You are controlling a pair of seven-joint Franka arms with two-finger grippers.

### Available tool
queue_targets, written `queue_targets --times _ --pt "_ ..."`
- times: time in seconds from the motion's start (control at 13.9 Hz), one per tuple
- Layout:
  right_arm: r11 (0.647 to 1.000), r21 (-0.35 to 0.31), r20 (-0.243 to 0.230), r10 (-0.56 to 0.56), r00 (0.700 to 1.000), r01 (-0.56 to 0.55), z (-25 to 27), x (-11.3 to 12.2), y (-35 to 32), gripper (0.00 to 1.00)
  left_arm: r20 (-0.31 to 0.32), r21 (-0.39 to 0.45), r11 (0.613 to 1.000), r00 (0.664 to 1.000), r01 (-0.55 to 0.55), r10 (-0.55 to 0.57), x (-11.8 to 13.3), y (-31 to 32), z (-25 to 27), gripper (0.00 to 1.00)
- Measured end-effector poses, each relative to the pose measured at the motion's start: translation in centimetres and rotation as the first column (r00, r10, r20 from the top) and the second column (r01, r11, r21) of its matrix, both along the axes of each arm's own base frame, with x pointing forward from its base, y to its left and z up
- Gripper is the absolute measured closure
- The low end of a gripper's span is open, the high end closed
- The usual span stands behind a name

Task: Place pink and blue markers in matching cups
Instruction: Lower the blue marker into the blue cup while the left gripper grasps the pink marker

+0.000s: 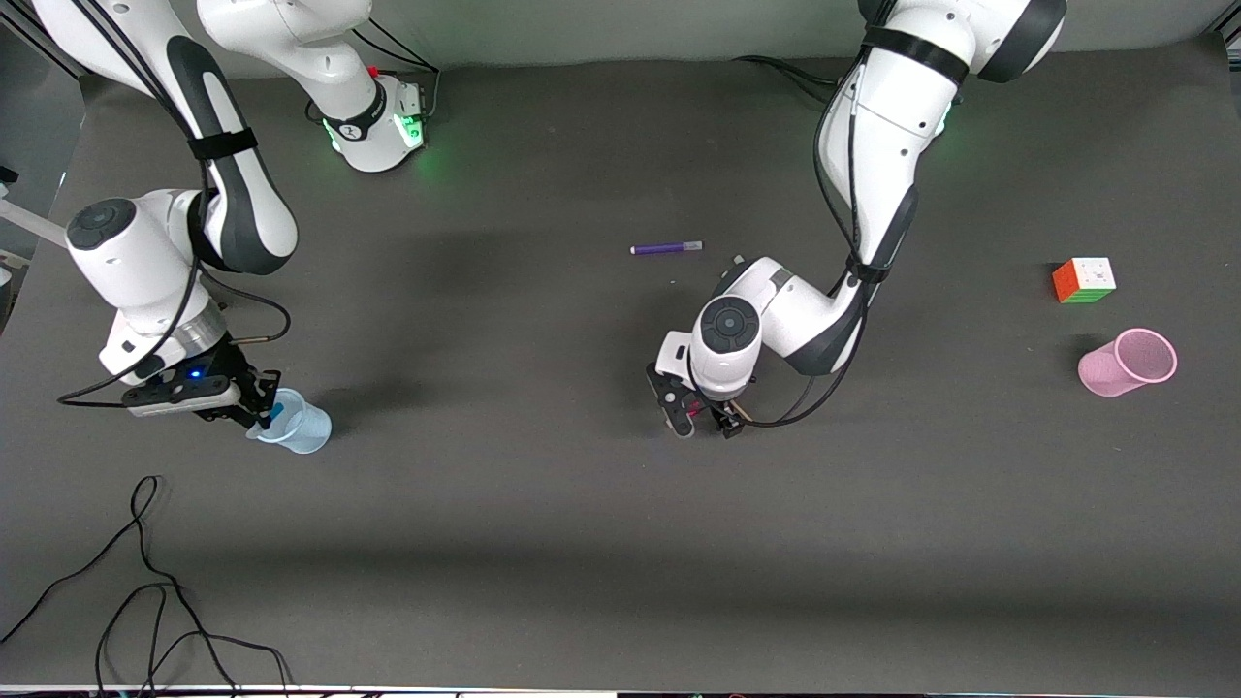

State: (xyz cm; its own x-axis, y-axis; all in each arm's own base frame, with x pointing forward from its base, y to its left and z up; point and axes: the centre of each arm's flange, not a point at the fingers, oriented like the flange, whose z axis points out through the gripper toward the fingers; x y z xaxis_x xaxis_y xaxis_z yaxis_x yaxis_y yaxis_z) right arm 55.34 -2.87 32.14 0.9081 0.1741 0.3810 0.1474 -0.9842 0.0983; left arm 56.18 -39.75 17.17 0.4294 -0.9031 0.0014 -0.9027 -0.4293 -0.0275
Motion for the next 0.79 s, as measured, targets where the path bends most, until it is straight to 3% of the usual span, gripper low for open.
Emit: queue_targets --times 0.14,0.22,0.43,0.57,0.79 --pt "1.000 0.001 -0.008 -0.001 1.000 0.001 -0.4 -0.4 0.0 0.78 0.002 0.001 1.000 1.000 0.003 -0.003 -0.1 -0.2 0.0 0.20" --pt "1.000 0.002 -0.008 -0.001 1.000 0.001 -0.4 -0.5 0.0 0.76 0.006 0.000 1.000 1.000 0.006 -0.006 0.0 -0.3 0.1 0.32" --pt "1.000 0.003 -0.008 -0.002 1.000 0.002 -0.4 -0.5 0.0 0.48 0.027 0.011 1.000 0.999 0.024 -0.024 0.2 -0.5 0.6 0.66" --pt "1.000 0.003 -0.008 -0.002 1.000 0.002 -0.3 -0.5 0.0 0.28 0.038 0.014 1.000 0.999 0.026 -0.027 0.5 -0.4 1.0 0.82" --pt "1.000 0.007 -0.017 0.001 1.000 -0.001 -0.1 -0.5 0.1 0.00 0.038 0.017 1.000 0.999 0.024 -0.024 0.6 -0.1 0.8 0.82"
